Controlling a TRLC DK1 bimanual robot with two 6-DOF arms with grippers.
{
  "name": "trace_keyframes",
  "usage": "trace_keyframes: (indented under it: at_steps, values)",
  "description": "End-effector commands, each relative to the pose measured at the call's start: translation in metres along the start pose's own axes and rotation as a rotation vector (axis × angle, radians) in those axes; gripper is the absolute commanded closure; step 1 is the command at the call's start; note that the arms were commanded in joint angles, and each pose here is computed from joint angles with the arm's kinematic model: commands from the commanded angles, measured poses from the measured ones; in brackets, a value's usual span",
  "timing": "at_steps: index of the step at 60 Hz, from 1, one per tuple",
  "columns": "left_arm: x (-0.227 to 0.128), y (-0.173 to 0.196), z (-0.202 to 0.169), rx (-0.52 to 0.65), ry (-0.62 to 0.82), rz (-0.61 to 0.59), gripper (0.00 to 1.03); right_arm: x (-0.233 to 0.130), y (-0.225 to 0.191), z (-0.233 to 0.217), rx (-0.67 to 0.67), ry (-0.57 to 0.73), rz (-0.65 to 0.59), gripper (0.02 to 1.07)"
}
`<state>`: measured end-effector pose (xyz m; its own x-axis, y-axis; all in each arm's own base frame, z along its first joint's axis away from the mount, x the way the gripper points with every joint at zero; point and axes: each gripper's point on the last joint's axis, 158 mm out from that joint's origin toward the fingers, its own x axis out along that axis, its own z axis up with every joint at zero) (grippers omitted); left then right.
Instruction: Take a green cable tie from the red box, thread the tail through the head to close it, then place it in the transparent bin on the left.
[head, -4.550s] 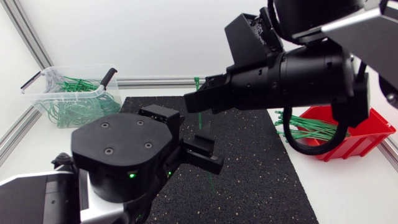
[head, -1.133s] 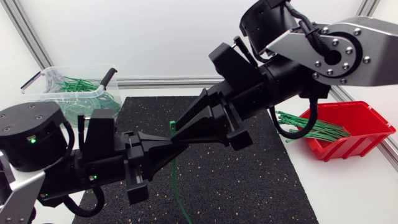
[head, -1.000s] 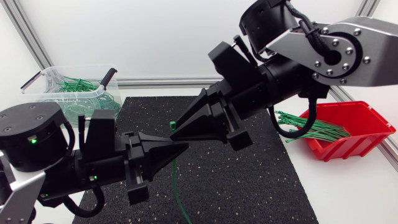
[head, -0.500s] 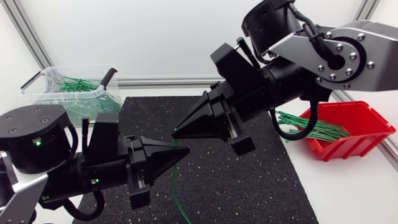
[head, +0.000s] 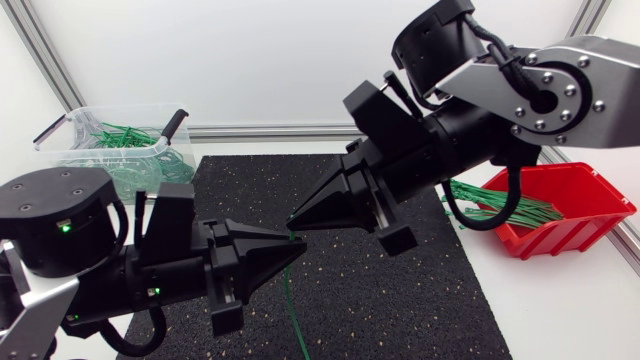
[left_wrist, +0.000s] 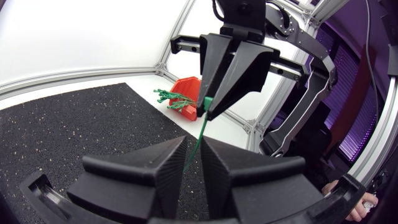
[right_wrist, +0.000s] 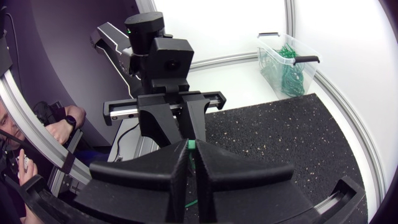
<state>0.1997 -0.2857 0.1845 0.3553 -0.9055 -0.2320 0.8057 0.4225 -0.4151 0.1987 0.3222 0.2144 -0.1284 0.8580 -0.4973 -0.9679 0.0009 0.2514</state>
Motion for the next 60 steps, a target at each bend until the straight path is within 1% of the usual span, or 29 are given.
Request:
trace_keyframes:
  at_steps: [1,2,3,4,5,7,9,16,18,20,29,45,54,56,58,59,60]
  values:
    - [-0.004,-0.007,0.014,0.032,-0.034,-0.002,0.58,-0.013,-0.005,0.013,-0.022,-0.013,-0.037,1.01]
    - [-0.005,-0.007,0.013,0.036,-0.033,0.001,0.54,-0.014,-0.006,0.012,-0.017,-0.009,-0.040,1.01]
    - [-0.007,-0.007,0.014,0.040,-0.038,0.004,0.46,-0.016,-0.007,0.013,-0.007,-0.005,-0.042,1.01]
    - [-0.008,-0.008,0.014,0.040,-0.038,0.004,0.42,-0.017,-0.007,0.014,-0.005,-0.004,-0.047,1.01]
    - [-0.009,-0.008,0.014,0.042,-0.040,0.005,0.35,-0.018,-0.008,0.013,0.000,0.001,-0.052,1.01]
    - [-0.010,-0.007,0.013,0.041,-0.040,0.006,0.31,-0.019,-0.010,0.013,0.005,0.006,-0.062,1.01]
    - [-0.011,-0.006,0.013,0.041,-0.040,0.010,0.29,-0.020,-0.011,0.013,0.008,0.009,-0.065,1.01]
    - [-0.012,-0.008,0.010,0.043,-0.040,0.003,0.28,-0.022,-0.008,0.015,0.046,0.025,-0.062,1.01]
    - [-0.013,-0.009,0.010,0.043,-0.038,-0.001,0.24,-0.020,-0.009,0.014,0.062,0.029,-0.061,1.01]
    - [-0.012,-0.010,0.009,0.044,-0.037,-0.005,0.23,-0.019,-0.010,0.013,0.076,0.036,-0.064,1.01]
    - [-0.012,-0.011,0.010,0.063,-0.040,-0.009,0.23,-0.015,-0.009,0.011,0.137,0.073,-0.053,1.01]
    - [-0.010,-0.004,0.008,0.089,-0.036,0.008,0.23,-0.015,-0.010,0.013,0.169,0.121,-0.105,1.01]
    - [-0.011,-0.003,0.007,0.083,-0.031,-0.007,0.23,-0.011,-0.008,0.013,0.188,0.145,-0.104,1.01]
    - [-0.012,-0.003,0.007,0.080,-0.029,-0.015,0.24,-0.009,-0.007,0.014,0.192,0.148,-0.101,1.01]
    - [-0.012,-0.005,0.007,0.073,-0.025,-0.032,0.30,-0.008,-0.006,0.014,0.196,0.151,-0.096,1.01]
    - [-0.013,-0.005,0.007,0.067,-0.022,-0.041,0.34,-0.007,-0.005,0.013,0.197,0.156,-0.093,1.01]
    - [-0.013,-0.005,0.007,0.064,-0.021,-0.046,0.36,-0.006,-0.004,0.014,0.199,0.158,-0.091,1.01]
